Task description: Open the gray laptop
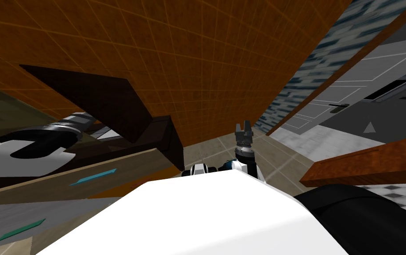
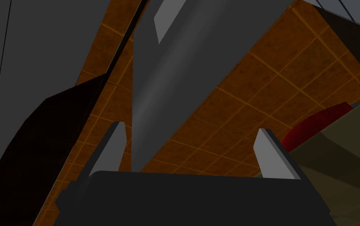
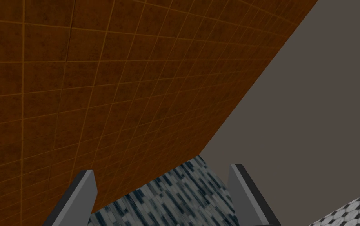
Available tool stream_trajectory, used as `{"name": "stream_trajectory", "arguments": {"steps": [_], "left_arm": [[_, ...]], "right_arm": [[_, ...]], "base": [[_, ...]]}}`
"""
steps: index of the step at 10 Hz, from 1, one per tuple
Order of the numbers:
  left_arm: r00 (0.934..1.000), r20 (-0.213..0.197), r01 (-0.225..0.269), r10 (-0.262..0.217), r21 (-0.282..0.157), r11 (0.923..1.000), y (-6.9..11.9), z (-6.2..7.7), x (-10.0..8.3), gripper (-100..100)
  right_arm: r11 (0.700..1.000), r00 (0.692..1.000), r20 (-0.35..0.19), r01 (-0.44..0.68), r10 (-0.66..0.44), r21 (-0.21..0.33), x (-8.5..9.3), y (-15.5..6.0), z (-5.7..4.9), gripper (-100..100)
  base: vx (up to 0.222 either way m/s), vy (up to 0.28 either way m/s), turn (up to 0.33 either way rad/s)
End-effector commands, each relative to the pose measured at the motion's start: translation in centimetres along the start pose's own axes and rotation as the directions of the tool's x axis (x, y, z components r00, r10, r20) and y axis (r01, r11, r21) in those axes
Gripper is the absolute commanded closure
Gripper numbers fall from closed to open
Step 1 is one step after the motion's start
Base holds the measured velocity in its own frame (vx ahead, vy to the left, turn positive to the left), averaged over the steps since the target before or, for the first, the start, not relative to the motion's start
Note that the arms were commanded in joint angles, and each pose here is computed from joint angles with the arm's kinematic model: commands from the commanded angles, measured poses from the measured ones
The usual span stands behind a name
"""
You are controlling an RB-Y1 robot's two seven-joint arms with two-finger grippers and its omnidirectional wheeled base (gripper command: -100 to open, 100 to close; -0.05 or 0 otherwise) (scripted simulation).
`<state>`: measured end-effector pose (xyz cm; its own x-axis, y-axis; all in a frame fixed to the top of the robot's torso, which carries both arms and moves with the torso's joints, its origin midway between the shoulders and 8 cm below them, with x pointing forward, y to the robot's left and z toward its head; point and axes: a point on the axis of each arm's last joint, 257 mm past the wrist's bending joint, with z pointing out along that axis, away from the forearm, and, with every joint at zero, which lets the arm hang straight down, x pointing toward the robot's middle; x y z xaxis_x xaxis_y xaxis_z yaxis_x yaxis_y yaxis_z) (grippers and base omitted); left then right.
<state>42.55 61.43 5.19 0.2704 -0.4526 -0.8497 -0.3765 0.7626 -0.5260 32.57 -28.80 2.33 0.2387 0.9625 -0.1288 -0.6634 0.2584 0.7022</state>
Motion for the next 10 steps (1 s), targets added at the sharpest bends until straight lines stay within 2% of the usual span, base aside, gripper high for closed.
{"name": "stream_trajectory", "arguments": {"steps": [1,2,3,4,5,7,8,10], "left_arm": [[1.0000,0.010,0.000,0.000,-0.010,1.0000,-0.03,0.17,-0.74,-100],[0.9999,0.012,0.002,-0.002,-0.014,0.9999,0.06,0.19,-0.87,-100],[0.9999,0.012,0.002,-0.002,-0.014,0.9999,0.06,0.19,-0.86,100],[0.9969,0.000,0.078,-0.078,-0.025,0.9966,-0.01,0.20,-0.73,100],[0.9932,-0.005,0.116,-0.116,-0.031,0.9928,-0.05,0.19,-0.66,100],[0.9811,-0.018,0.192,-0.193,-0.044,0.9804,-0.14,0.18,-0.44,100],[0.9729,-0.024,0.229,-0.230,-0.052,0.9722,-0.20,0.16,-0.32,100],[0.9523,-0.035,0.300,-0.303,-0.067,0.9515,-0.33,0.12,-0.06,100]], "right_arm": [[1.000,1.000,0.000,0.000,0.000,0.000,0.00,0.00,0.00,0],[1.000,1.000,0.000,0.000,0.000,0.000,0.00,0.00,0.00,0],[1.000,1.000,0.000,0.000,0.000,0.000,0.00,0.00,0.00,0],[1.000,1.000,0.000,0.000,0.000,0.000,0.00,0.00,0.00,0],[1.000,1.000,0.000,0.000,0.000,0.000,0.00,0.00,0.00,0],[1.000,1.000,0.000,0.000,0.000,0.000,0.00,0.00,0.00,0],[1.000,1.000,0.000,0.000,0.000,0.000,0.00,0.00,0.00,0],[1.000,1.000,0.000,0.000,0.000,0.000,0.00,0.00,0.00,0]], "base": [[0.026,-0.027,0.004],[0.000,0.000,0.000],[0.000,0.000,0.000],[-0.012,0.054,0.006],[-0.025,0.095,0.000],[-0.030,0.093,-0.004],[-0.021,0.098,0.002],[-0.016,0.072,0.002]]}}
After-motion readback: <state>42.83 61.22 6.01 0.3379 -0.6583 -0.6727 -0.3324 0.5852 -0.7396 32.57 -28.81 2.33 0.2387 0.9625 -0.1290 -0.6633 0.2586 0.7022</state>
